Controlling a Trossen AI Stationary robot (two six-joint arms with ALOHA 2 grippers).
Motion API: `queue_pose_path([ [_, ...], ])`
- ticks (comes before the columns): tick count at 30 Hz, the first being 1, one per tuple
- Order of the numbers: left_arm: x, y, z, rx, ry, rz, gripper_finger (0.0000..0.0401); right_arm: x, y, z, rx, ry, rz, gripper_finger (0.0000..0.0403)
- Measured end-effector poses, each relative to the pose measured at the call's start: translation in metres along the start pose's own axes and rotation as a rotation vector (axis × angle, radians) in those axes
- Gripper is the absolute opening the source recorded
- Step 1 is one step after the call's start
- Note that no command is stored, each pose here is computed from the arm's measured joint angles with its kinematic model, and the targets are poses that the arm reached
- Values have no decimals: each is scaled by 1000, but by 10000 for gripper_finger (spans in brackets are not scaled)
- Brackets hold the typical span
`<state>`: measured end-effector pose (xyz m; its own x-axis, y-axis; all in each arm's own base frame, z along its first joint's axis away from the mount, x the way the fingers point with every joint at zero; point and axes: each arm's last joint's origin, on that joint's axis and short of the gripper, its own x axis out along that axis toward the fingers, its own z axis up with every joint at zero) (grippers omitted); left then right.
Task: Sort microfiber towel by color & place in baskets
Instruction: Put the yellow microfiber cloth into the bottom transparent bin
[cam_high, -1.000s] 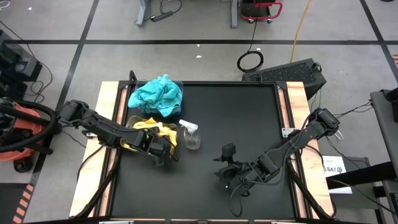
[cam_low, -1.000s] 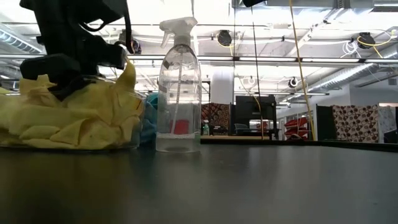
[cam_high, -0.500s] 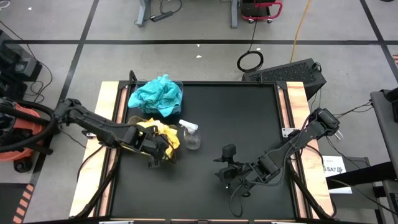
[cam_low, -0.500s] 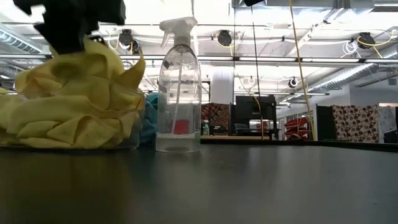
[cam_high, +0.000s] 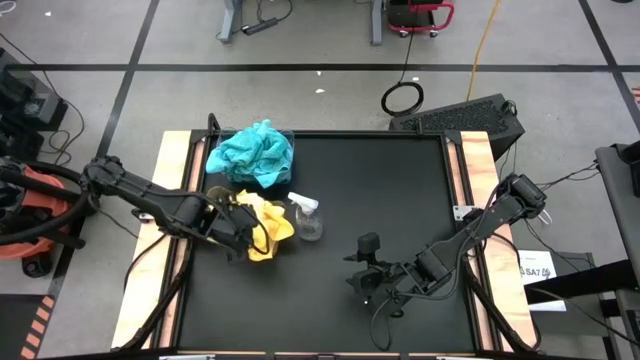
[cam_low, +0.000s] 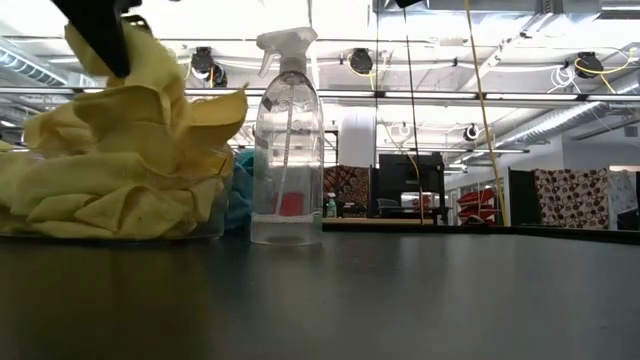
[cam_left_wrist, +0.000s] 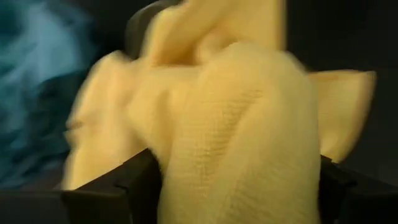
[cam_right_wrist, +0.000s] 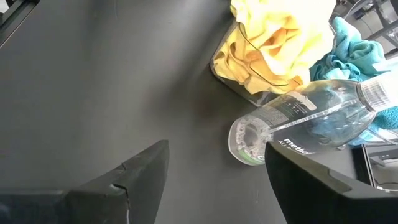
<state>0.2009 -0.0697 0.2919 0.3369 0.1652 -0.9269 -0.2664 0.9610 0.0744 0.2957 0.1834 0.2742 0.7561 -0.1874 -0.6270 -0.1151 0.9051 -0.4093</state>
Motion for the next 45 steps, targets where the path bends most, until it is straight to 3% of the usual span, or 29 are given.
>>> queue_pose_path([
  [4,0,6,-4,-17,-8,122,273,0,0,0,0,0,0,258],
  [10,-9,0,4,-25,-233,172,273,0,0,0,-1,0,0,258],
  [16,-6,-5,6,-31,-359,233,274,-1,1,0,1,-1,3,258],
  [23,22,-12,-8,-47,-314,167,274,-4,5,0,0,-12,12,258],
  [28,19,-15,-16,-34,-330,108,274,2,7,9,3,-89,10,258],
  [37,-6,-6,-25,2,-393,-6,274,62,13,27,-60,-271,-30,258],
  [45,0,-6,-30,43,-355,-27,274,117,-5,30,-21,-391,-160,234],
])
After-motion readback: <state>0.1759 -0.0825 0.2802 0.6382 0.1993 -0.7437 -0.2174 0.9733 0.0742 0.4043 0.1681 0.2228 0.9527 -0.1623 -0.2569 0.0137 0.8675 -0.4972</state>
